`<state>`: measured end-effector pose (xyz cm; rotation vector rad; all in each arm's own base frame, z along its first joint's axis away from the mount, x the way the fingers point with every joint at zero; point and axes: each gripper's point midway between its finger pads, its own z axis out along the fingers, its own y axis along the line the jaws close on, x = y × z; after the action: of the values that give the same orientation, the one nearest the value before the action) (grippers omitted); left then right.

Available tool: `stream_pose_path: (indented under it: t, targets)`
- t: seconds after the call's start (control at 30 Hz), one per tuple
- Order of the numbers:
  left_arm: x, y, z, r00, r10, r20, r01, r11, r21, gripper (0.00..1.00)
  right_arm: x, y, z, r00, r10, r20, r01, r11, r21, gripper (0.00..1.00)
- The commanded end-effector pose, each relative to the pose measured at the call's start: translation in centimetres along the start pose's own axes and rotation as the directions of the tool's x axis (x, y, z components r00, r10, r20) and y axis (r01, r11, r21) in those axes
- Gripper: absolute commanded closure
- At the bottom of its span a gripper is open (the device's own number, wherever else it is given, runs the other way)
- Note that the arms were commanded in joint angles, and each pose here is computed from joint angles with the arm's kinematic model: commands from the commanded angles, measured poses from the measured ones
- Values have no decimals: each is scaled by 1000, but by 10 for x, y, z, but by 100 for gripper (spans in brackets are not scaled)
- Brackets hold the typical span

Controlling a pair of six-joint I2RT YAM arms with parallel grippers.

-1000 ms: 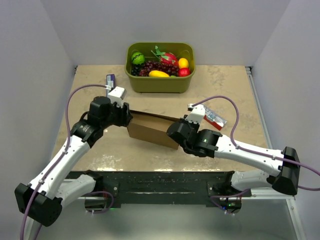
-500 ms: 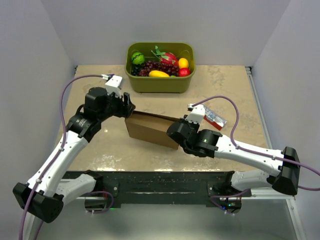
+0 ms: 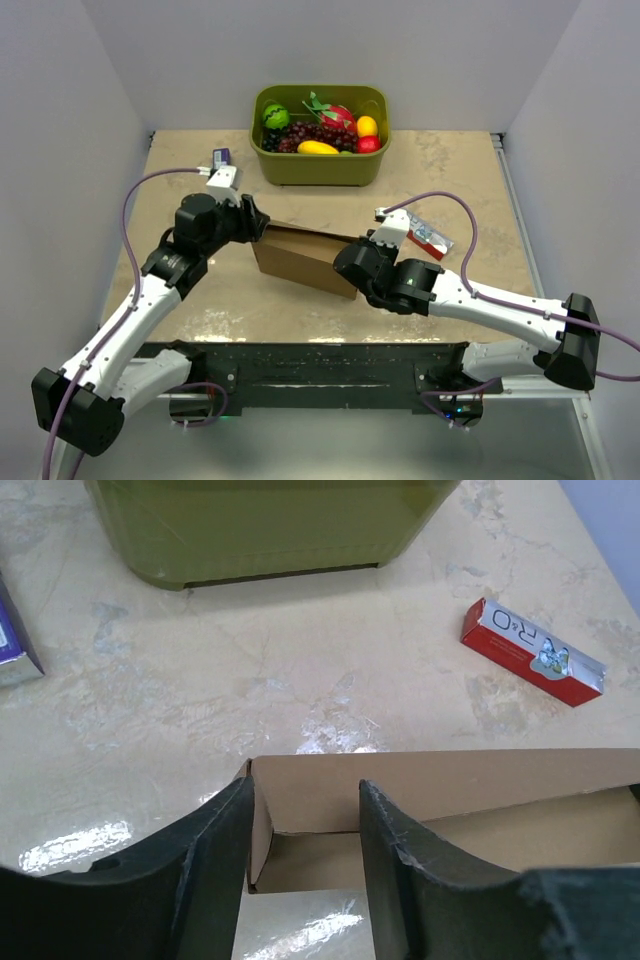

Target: Fold the paper box

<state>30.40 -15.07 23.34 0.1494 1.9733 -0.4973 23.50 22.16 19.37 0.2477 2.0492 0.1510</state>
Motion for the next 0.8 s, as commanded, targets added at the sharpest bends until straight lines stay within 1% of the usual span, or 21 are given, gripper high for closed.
stream_pose_path:
  t: [0.0, 0.2, 0.33, 0.53, 0.77]
  targets:
    - [40, 17, 3, 995, -26, -92, 21, 998, -54, 52, 65, -37, -3, 951, -211, -224, 226, 973, 42, 100]
    - [62, 30, 3, 991, -31, -130, 19, 995, -97, 58, 63, -36, -5, 951, -213, -225, 228, 973, 42, 100]
    - [69, 32, 4, 990, -32, -139, 19, 995, -98, 65, 61, -35, -6, 950, -212, -229, 227, 973, 39, 100]
    - [66, 28, 5, 991, -24, -131, 14, 997, -77, 66, 58, -31, -8, 951, -205, -233, 217, 976, 28, 100]
    - [68, 26, 6, 990, -15, -142, 6, 998, -59, 66, 85, -41, -5, 926, -222, -304, 247, 968, 45, 100]
